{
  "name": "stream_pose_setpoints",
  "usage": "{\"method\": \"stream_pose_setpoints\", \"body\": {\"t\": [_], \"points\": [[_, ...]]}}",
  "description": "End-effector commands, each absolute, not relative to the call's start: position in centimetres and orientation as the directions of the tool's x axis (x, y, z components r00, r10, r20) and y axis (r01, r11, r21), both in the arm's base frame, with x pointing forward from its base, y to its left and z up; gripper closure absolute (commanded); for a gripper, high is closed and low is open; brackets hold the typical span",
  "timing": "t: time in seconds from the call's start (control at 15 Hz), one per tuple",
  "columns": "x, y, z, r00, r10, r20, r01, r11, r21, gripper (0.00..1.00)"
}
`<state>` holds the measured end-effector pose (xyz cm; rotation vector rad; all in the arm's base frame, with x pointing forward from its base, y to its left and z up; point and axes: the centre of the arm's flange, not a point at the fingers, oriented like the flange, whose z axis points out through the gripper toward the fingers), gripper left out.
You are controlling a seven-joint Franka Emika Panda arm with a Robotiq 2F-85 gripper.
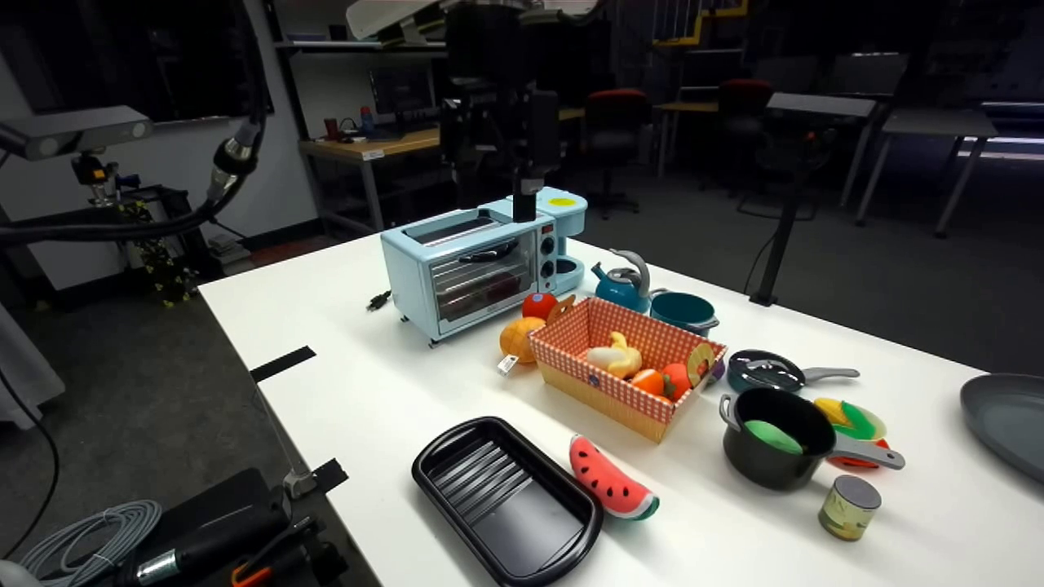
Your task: Pick the red object and put it in the basket
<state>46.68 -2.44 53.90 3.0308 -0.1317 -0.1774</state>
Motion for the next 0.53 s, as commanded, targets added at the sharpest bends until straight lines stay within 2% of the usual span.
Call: {"method": "stream_pose_setpoints", "body": {"t": [0.0,0.47], "points": [[46.3,-2.6,53.3,0.987,-0.112,-0.113,-0.098,-0.988,0.119,0.0],[50.3,-0.3,49.6,0.979,-0.197,-0.057,-0.189,-0.974,0.124,0.0]]}}
